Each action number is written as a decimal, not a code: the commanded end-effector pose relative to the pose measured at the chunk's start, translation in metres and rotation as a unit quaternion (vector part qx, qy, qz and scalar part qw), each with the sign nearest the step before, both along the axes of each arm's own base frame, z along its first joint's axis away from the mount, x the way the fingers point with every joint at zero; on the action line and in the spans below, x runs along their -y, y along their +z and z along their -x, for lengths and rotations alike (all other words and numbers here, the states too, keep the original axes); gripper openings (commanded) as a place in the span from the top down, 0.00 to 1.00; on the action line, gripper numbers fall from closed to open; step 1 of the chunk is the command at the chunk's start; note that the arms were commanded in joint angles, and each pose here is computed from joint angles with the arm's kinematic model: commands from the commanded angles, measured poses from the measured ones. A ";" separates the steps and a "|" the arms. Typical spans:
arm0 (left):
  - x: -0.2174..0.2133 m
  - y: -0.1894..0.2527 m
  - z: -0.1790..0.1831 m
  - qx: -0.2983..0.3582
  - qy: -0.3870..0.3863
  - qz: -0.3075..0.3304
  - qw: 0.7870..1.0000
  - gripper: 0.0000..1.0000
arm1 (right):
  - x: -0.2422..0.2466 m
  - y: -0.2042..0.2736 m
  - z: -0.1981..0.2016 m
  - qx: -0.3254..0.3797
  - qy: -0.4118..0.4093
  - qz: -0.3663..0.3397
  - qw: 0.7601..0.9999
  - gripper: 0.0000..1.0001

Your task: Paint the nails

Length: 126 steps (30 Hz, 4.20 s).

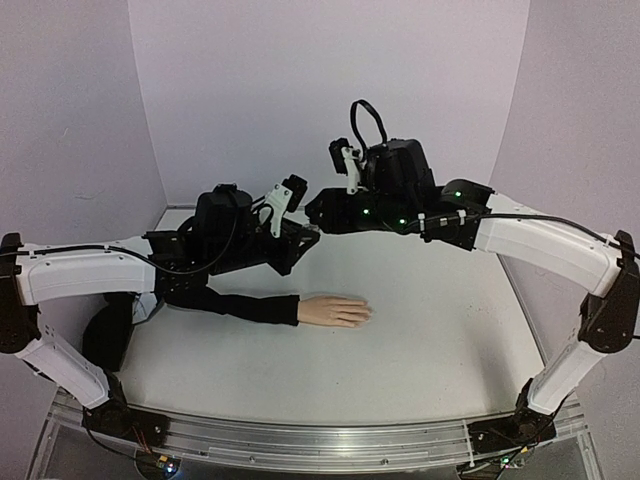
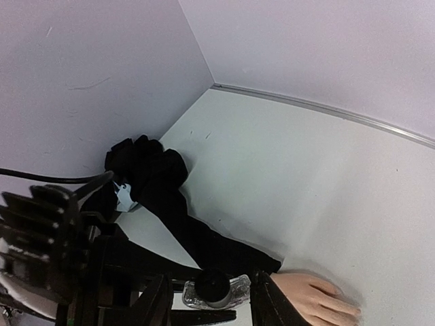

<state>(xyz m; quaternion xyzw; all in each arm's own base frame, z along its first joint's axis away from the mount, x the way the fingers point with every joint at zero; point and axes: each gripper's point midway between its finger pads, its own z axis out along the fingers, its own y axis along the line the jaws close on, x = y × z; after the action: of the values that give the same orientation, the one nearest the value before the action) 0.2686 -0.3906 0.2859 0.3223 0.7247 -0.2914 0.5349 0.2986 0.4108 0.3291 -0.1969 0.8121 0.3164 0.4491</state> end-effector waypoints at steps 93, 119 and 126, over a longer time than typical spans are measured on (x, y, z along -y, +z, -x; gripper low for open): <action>-0.034 0.047 -0.004 0.022 -0.036 0.072 0.997 1.00 | 0.040 0.012 0.026 0.021 0.063 -0.043 0.997 0.15; -0.015 0.048 -0.001 0.060 0.015 0.055 0.997 1.00 | -0.023 0.012 0.000 -0.051 0.012 -0.018 0.998 0.58; -0.013 0.046 0.015 0.052 -0.025 0.056 0.997 1.00 | -0.021 0.014 0.004 -0.038 0.025 -0.009 0.999 0.85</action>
<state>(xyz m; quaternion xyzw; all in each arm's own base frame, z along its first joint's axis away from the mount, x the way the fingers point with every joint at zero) 0.2667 -0.3754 0.2928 0.3179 0.7101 -0.2876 0.5586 0.2962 0.4321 0.3207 -0.1912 0.8360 0.3343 0.3909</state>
